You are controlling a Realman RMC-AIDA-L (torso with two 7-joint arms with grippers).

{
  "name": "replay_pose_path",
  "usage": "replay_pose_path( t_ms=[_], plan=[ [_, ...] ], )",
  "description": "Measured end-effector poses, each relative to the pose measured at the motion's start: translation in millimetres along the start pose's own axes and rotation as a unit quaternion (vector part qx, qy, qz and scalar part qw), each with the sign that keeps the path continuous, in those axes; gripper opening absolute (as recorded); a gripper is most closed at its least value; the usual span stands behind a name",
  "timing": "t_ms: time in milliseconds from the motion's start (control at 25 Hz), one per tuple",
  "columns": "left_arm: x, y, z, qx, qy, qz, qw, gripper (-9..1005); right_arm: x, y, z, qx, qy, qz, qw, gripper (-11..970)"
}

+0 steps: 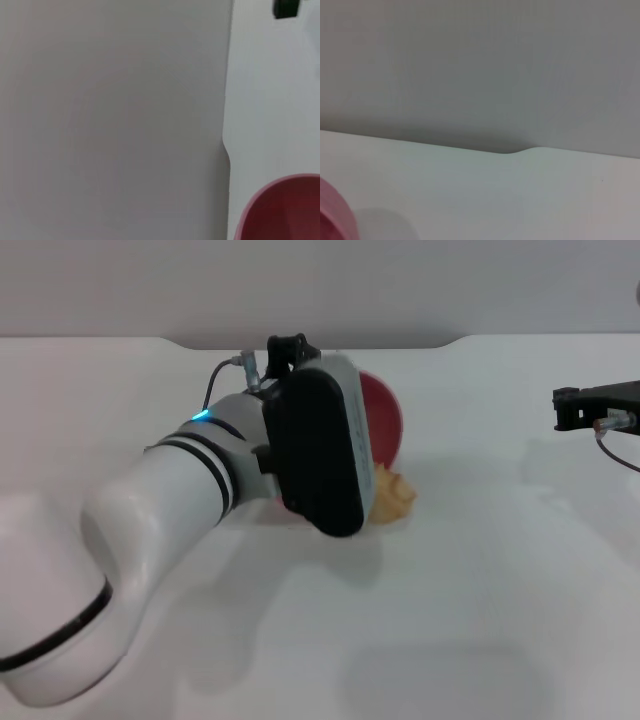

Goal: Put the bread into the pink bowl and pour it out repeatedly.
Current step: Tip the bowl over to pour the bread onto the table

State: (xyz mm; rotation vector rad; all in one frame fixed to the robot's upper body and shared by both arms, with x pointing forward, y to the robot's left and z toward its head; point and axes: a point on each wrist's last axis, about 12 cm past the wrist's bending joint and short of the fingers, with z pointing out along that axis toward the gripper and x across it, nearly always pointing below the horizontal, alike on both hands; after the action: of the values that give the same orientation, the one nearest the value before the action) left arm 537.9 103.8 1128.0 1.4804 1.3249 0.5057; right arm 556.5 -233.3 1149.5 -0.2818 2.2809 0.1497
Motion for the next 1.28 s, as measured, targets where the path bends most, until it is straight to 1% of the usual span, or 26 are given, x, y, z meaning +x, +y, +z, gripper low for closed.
replay_pose_path(
  t_ms=[360, 600, 1000, 1120, 1280],
  plan=[
    [-3.8, -4.2, 0.2, -0.012, -0.001, 0.074, 0.997, 42, -1.9, 0.7, 1.4, -0.001, 0.000, -0.006, 1.000, -1],
    [-9.4, -13.0, 2.6, -0.012, -0.008, 0.139, 0.990, 42, -1.9, 0.7, 2.0, -0.001, 0.004, -0.010, 1.000, -1],
    [-13.0, -22.0, 1.7, -0.014, -0.007, 0.200, 0.980, 42, -2.0, 2.9, 4.1, -0.011, 0.010, -0.016, 1.000, -1],
    [-14.2, -20.8, 1.5, -0.026, -0.006, 0.228, 0.973, 42, -1.6, 3.0, 5.4, -0.011, 0.013, -0.019, 1.000, -1],
    [-15.3, -15.2, 1.2, -0.041, -0.004, 0.241, 0.970, 42, -2.2, 3.6, 6.0, -0.012, 0.016, -0.026, 0.999, -1]
  ],
)
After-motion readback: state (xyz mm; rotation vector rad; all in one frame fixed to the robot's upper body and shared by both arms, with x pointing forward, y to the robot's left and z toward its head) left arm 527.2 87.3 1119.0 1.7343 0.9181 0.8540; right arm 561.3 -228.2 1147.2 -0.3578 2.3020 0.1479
